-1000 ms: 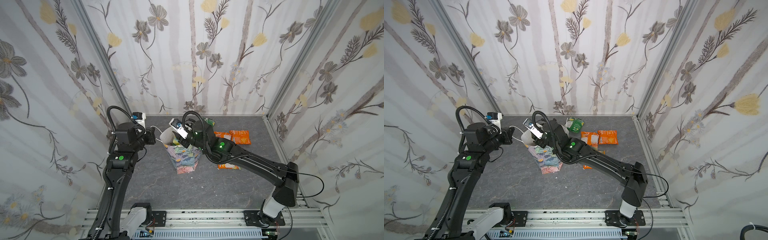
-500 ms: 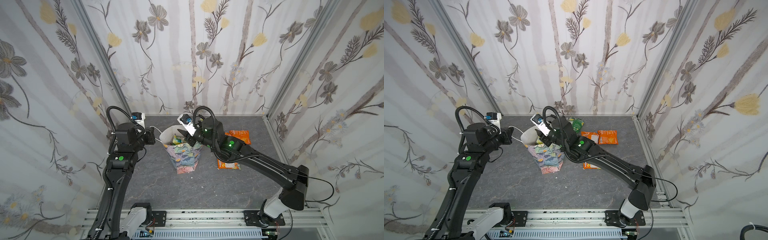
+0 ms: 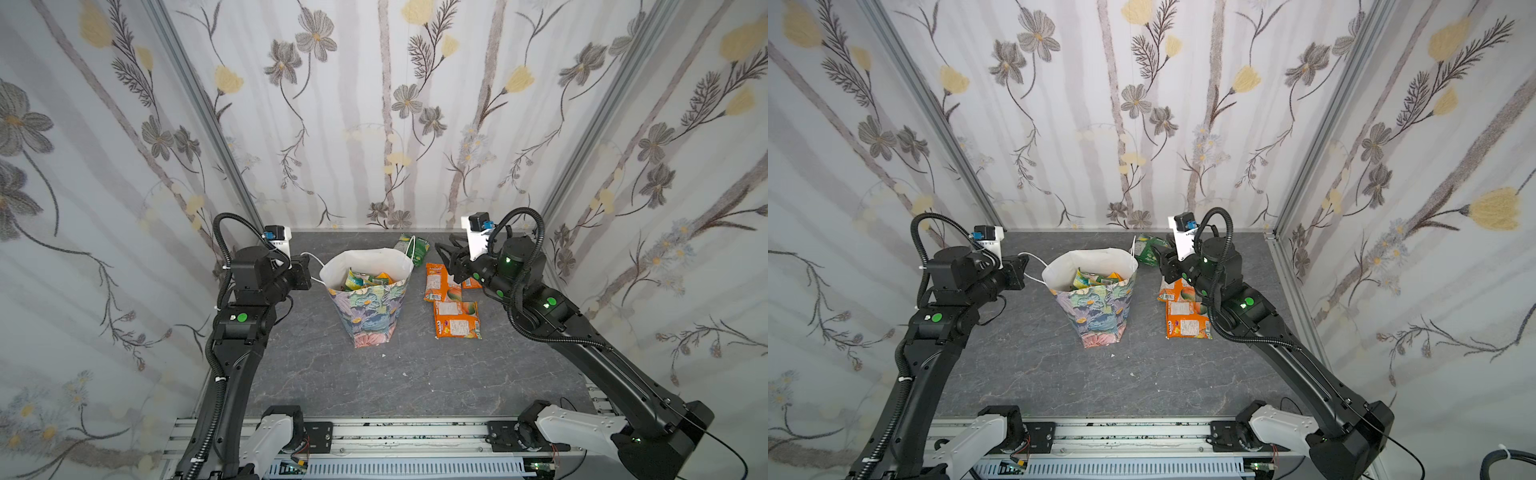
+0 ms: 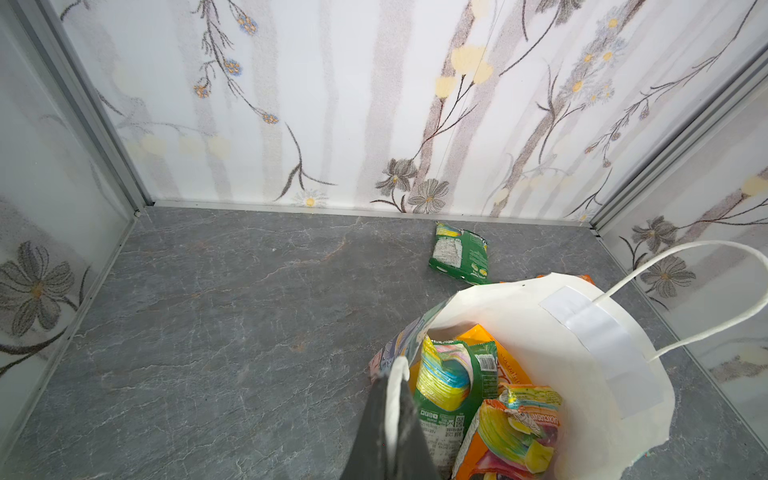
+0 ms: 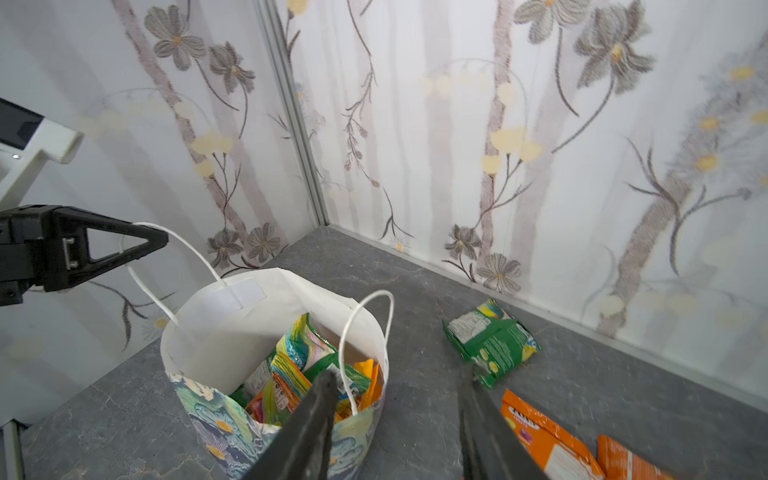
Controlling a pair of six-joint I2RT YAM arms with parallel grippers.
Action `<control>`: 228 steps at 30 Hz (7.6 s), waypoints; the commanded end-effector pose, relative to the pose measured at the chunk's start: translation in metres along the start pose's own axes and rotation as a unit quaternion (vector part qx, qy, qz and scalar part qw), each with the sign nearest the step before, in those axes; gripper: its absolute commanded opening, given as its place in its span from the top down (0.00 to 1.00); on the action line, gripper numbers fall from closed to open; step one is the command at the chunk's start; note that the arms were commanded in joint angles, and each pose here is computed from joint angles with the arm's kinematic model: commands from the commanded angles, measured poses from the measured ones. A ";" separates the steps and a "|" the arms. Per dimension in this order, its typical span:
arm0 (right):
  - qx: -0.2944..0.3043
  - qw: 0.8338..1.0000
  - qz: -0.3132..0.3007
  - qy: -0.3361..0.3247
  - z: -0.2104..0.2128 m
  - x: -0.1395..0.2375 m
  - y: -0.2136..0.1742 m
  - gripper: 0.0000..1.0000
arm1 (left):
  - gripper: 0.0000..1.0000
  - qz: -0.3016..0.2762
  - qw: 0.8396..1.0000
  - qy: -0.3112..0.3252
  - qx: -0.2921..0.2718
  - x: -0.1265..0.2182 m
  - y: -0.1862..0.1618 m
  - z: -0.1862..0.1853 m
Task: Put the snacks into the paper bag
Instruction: 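Raise the right gripper and move it to the orange chip bags, then lower the right gripper and close it on the nearest orange bag's end, then lift the orange chip bag with the right gripper toward the paper bag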
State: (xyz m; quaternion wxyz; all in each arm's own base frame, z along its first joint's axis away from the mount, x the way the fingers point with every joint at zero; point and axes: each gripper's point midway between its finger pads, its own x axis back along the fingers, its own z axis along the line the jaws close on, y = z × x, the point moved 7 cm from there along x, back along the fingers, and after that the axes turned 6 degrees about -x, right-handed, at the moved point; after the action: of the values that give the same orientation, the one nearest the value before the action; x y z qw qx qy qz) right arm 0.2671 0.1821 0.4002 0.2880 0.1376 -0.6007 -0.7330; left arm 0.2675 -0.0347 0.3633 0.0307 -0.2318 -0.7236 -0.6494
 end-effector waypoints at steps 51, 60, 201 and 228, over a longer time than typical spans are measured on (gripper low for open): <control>-0.193 0.892 0.323 -0.251 -0.183 -0.038 -0.226 0.33 | 1.00 -0.010 1.000 -0.005 -0.009 -0.005 0.005 0.000; -0.201 0.889 0.325 -0.252 -0.189 -0.038 -0.239 0.33 | 1.00 -0.008 1.000 0.003 -0.010 -0.006 0.004 0.002; -0.068 0.993 0.054 -0.081 -0.080 0.015 -0.060 1.00 | 1.00 -0.019 1.000 0.000 -0.014 0.001 0.006 -0.001; 0.005 0.996 -0.083 0.020 -0.008 0.010 0.092 1.00 | 1.00 -0.020 1.000 -0.002 -0.012 0.002 0.006 -0.003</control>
State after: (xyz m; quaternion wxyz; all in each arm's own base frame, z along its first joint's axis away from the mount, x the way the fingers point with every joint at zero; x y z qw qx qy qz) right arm 0.2873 0.1539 0.4661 0.2558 0.1643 -0.5830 -0.7534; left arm 0.2656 -0.0364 0.3657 0.0219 -0.2278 -0.7208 -0.6543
